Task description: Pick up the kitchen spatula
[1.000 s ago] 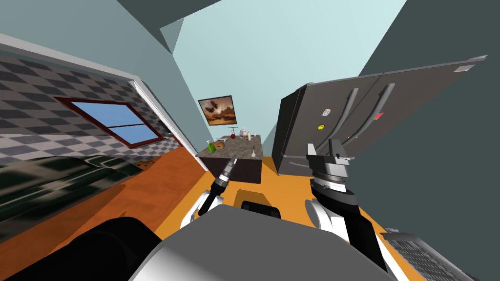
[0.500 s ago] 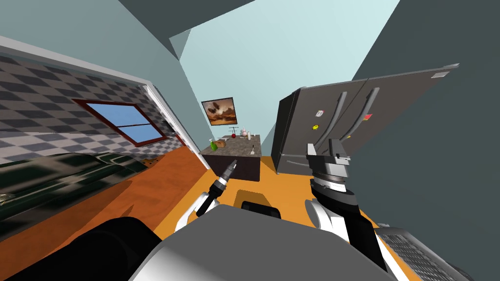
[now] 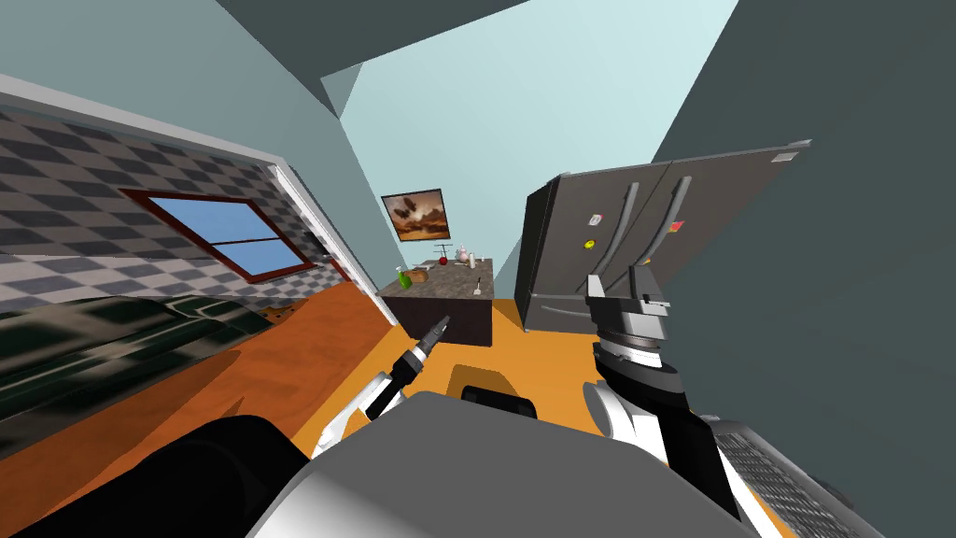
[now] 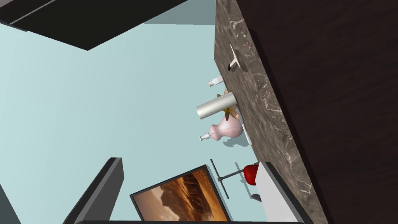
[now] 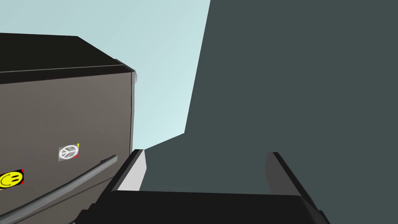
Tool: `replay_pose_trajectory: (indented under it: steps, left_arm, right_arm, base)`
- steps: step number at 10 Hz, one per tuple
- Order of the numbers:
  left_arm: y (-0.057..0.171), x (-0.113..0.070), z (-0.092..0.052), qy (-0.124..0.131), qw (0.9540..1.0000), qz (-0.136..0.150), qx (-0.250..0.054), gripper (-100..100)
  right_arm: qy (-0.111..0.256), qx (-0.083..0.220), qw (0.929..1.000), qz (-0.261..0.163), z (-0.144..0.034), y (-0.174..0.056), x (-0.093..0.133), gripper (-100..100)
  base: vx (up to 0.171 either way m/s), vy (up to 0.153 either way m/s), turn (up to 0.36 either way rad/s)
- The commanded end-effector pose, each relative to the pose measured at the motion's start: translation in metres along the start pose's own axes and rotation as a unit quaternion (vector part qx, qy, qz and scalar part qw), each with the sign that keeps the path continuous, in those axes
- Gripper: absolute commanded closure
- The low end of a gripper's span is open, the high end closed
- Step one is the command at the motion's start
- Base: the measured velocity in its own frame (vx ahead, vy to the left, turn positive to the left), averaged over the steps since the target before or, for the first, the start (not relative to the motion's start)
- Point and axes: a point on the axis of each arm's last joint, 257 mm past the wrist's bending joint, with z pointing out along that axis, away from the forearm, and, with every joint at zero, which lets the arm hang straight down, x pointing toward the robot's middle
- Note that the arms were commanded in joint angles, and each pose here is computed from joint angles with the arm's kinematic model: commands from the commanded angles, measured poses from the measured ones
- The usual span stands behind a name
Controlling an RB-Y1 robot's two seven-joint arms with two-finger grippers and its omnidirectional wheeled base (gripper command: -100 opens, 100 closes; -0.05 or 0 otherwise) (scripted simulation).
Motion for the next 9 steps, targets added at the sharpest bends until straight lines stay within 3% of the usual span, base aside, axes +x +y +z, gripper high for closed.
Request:
replay_pose_trajectory:
  steps: [1,3,5,6,7,8,9]
  left_arm:
    - [0.018,0.003,-0.006,0.009,0.9998,0.003,-0.018,-100]
    - [0.063,0.005,-0.03,0.039,0.9966,0.015,-0.071,-100]
    - [0.073,0.003,-0.035,0.045,0.9954,0.022,-0.082,-100]
    - [0.095,0.001,-0.05,0.061,0.9917,0.031,-0.109,-100]
    - [0.101,0.0,-0.053,0.063,0.9908,0.033,-0.115,-100]
    - [0.126,-0.004,-0.073,0.077,0.9854,0.039,-0.146,-100]
    - [0.127,-0.006,-0.074,0.08,0.9846,0.044,-0.148,-100]
  right_arm:
    - [0.0,0.0,1.0,0.0,0.0,0.0,0.0,0]
    - [0.0,0.0,1.0,0.0,0.0,0.0,0.0,0]
    - [0.0,0.0,1.0,0.0,0.0,0.0,0.0,0]
    - [0.0,0.0,1.0,0.0,0.0,0.0,0.0,0]
    - [0.0,0.0,1.0,0.0,0.0,0.0,0.0,0]
    - [0.0,0.0,1.0,0.0,0.0,0.0,0.0,0]
    - [0.0,0.0,1.0,0.0,0.0,0.0,0.0,0]
  base:
    - [-0.006,-0.074,-0.05]
    - [-0.011,-0.159,-0.073]
    - [0.0,-0.12,0.013]
    - [-0.01,-0.099,-0.057]
    - [-0.005,-0.064,-0.061]
    - [-0.008,-0.137,-0.104]
    - [-0.002,-0.159,0.02]
